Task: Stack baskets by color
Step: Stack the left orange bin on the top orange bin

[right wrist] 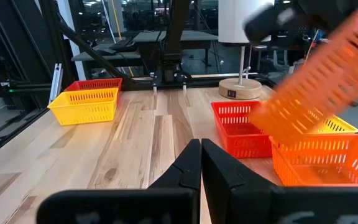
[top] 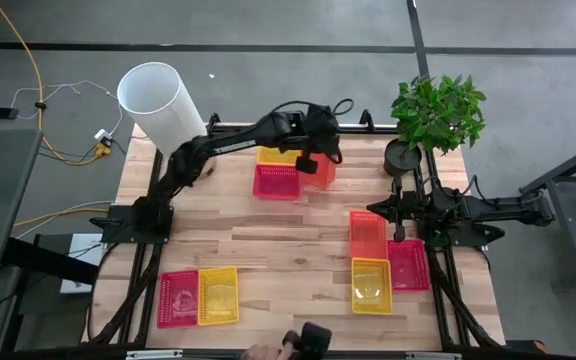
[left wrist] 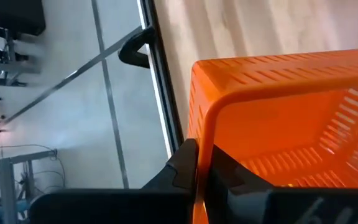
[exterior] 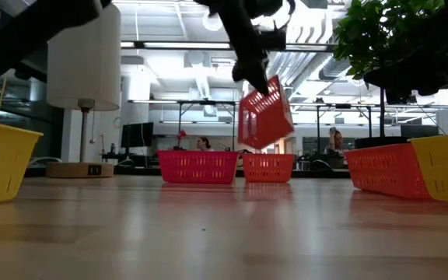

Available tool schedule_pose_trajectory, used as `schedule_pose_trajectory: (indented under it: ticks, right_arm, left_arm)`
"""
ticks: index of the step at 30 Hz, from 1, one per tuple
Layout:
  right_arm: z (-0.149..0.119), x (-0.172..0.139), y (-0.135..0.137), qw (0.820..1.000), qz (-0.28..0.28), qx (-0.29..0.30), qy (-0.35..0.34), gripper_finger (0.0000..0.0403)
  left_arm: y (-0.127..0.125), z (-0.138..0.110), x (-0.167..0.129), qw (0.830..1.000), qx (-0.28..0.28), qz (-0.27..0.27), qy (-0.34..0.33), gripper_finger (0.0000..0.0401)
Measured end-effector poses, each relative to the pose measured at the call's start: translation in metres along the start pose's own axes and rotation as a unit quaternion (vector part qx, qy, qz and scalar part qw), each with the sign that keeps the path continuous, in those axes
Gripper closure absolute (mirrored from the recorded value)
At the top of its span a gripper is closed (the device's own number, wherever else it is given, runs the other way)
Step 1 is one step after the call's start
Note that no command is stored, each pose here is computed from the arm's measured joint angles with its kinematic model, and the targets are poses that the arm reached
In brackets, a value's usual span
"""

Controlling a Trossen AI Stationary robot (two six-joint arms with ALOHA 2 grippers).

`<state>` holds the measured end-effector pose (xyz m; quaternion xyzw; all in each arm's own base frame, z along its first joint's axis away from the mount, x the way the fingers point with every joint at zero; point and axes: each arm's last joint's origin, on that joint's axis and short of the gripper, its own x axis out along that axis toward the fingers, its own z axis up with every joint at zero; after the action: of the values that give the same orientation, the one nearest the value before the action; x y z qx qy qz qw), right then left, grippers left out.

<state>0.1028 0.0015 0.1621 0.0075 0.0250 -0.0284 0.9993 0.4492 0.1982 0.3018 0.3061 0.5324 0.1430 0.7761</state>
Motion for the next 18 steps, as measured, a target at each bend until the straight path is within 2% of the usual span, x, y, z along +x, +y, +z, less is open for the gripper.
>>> schedule_pose_trajectory:
  ticks: [4,10,18]
  right_arm:
    - [0.000,0.000,0.000,1.000,0.000,0.000,0.000,0.0402]
    - [0.000,0.000,0.000,1.000,0.000,0.000,0.000,0.0402]
    - [0.000,0.000,0.000,1.000,0.000,0.000,0.000,0.0402]
  left_arm:
    - [0.000,-0.002,0.019,1.000,0.011,0.016,0.017,0.0401]
    - [0.004,-0.007,0.023,1.000,0.012,0.018,0.021,0.0401]
    - [0.005,-0.010,0.034,1.000,-0.008,-0.009,-0.005,0.0401]
